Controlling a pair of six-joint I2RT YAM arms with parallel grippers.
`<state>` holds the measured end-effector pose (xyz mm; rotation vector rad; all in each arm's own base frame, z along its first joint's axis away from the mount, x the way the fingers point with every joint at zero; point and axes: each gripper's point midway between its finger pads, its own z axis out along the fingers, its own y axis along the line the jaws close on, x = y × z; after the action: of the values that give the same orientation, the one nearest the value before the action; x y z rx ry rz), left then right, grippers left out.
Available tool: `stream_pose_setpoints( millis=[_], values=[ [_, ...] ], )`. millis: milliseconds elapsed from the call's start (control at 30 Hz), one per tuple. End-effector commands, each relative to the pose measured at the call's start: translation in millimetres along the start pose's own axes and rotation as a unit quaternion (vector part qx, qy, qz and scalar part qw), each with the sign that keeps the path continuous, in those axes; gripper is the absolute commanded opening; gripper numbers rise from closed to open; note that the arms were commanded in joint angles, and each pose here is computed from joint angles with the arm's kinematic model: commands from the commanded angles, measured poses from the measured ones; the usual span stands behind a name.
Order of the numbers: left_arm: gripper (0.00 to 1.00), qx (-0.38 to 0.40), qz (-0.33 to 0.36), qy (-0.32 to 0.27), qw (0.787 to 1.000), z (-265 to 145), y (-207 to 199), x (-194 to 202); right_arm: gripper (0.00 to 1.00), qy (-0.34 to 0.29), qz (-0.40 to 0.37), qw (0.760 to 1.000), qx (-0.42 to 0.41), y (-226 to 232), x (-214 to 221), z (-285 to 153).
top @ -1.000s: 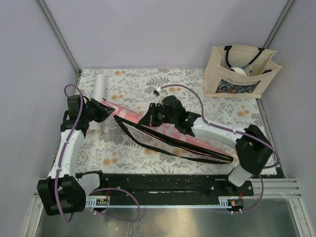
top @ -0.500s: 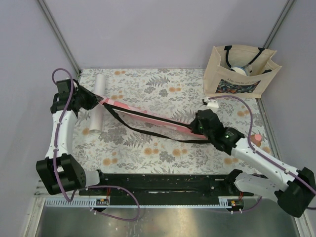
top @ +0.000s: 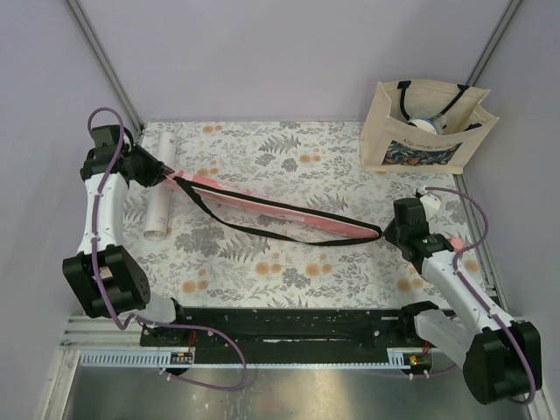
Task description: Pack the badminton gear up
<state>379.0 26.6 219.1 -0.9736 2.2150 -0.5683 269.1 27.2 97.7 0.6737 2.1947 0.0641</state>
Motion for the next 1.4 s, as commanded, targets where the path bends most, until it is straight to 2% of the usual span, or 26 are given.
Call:
stream_pose_setpoints(
  millis=[0,100,133,267,367,433,500,533,733,800,900,1033,1133,1233,1300,1367],
  values=[
    [0.0,0.024,0.051,-0.085,0.995,-19.7,-24.4,-53.0,0.0,-0.005,0.0,0.999,0.035,-13.6,-3.8,13.8],
    [0.0,0.061,0.051,-0.079,0.994,-16.2,-39.6,-54.8,0.0,0.018,-0.013,1.0,0.01,-3.8,3.4,22.5],
    [0.0,0.074,0.054,-0.075,0.993,-14.1,-44.3,-54.4,0.05,0.023,-0.019,1.0,-0.006,2.1,3.7,22.4],
    [0.0,0.097,0.074,-0.063,0.991,-6.1,-58.4,-50.1,0.38,0.026,-0.051,0.996,-0.069,27.0,-10.5,5.0],
    [0.0,0.107,0.095,-0.045,0.989,4.0,-69.5,-43.5,0.52,-0.005,-0.074,0.989,-0.127,49.7,-38.8,-24.2],
    [0.0,0.109,0.111,-0.03,0.987,11.4,-77.8,-39.2,0.62,-0.029,-0.093,0.977,-0.19,71.9,-54.1,-43.3],
    [0.0,0.112,0.126,-0.008,0.986,18.5,-86.3,-32.3,0.71,-0.039,-0.128,0.946,-0.296,107.7,-53.3,-65.6],
    [0.0,0.119,0.132,-0.001,0.984,22.0,-92.1,-30.1,0.76,-0.042,-0.141,0.934,-0.325,118.9,-51.1,-71.9],
    [0.0,0.204,0.187,0.036,0.96,37.0,-144.0,-7.1,0.89,-0.047,-0.243,0.881,-0.404,166.4,-26.2,-86.8],
    [0.01,0.223,0.192,0.046,0.955,39.4,-157.0,-1.5,0.9,-0.036,-0.275,0.877,-0.393,174.1,-19.2,-76.9],
    [0.04,0.281,0.206,0.052,0.936,47.1,-183.9,6.5,0.88,0.001,-0.29,0.879,-0.379,180.4,-5.3,-58.3],
    [0.08,0.335,0.205,0.059,0.918,72.1,-205.6,14.2,0.76,0.07,-0.284,0.876,-0.384,188.8,23.7,-50.1],
    [0.29,0.336,0.209,0.051,0.917,102.8,-215.8,22.6,0.75,0.077,-0.264,0.871,-0.407,203.1,41.7,-53.4],
    [0.63,0.315,0.201,0.035,0.927,126.4,-221.7,22.0,0.75,0.092,-0.214,0.88,-0.414,207.8,53.8,-48.8],
    [0.78,0.293,0.21,0.031,0.932,135.6,-219.3,21.1,0.75,0.083,-0.188,0.893,-0.4,211.4,46.1,-43.4],
    [0.86,0.255,0.219,0.026,0.942,138.2,-208.9,16.6,0.75,0.087,-0.19,0.897,-0.388,210.2,44.0,-42.9]
  ],
)
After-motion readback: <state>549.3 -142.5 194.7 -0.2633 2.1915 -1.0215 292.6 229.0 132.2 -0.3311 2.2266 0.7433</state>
